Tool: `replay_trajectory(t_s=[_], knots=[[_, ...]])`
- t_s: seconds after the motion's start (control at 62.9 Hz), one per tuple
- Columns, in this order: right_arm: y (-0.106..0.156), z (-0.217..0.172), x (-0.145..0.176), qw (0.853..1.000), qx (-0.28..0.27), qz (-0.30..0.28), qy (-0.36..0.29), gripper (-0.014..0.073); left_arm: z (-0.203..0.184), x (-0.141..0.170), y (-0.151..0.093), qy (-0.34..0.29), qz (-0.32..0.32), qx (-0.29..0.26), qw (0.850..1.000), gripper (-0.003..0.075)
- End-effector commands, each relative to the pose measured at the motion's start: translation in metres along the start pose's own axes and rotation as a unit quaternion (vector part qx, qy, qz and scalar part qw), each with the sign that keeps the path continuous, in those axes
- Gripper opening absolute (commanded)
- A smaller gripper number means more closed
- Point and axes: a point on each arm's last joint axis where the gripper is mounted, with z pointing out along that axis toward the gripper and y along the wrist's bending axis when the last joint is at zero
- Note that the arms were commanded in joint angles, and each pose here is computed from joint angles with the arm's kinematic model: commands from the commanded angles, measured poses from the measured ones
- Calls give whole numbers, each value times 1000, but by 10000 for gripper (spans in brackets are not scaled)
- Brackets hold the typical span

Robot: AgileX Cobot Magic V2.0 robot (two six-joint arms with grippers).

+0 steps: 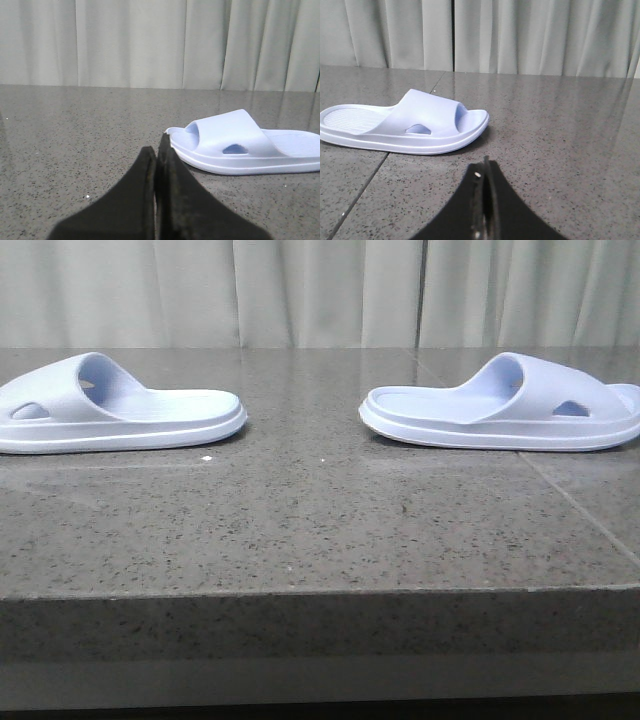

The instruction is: Insert blue slippers together front up

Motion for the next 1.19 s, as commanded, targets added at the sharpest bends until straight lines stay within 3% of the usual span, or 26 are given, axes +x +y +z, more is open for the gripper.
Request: replay_trajectory(t_s=[0.0,0.859,1.018,1.177], knots=[[0,-2,-10,998,4,-6,-55,-66,-2,-6,-1,-47,-4,6,999,-20],[-1,-2,-14,997,5,-6,-73,-66,-2,-11,-1,-73,-4,8,997,-20],[0,-6,-33,996,4,-6,-89,-66,-6,-33,-2,-117,-13,10,993,-20],[1,-14,-69,995,1,-6,-100,-66,-16,-79,-2,-143,-15,10,990,-20]])
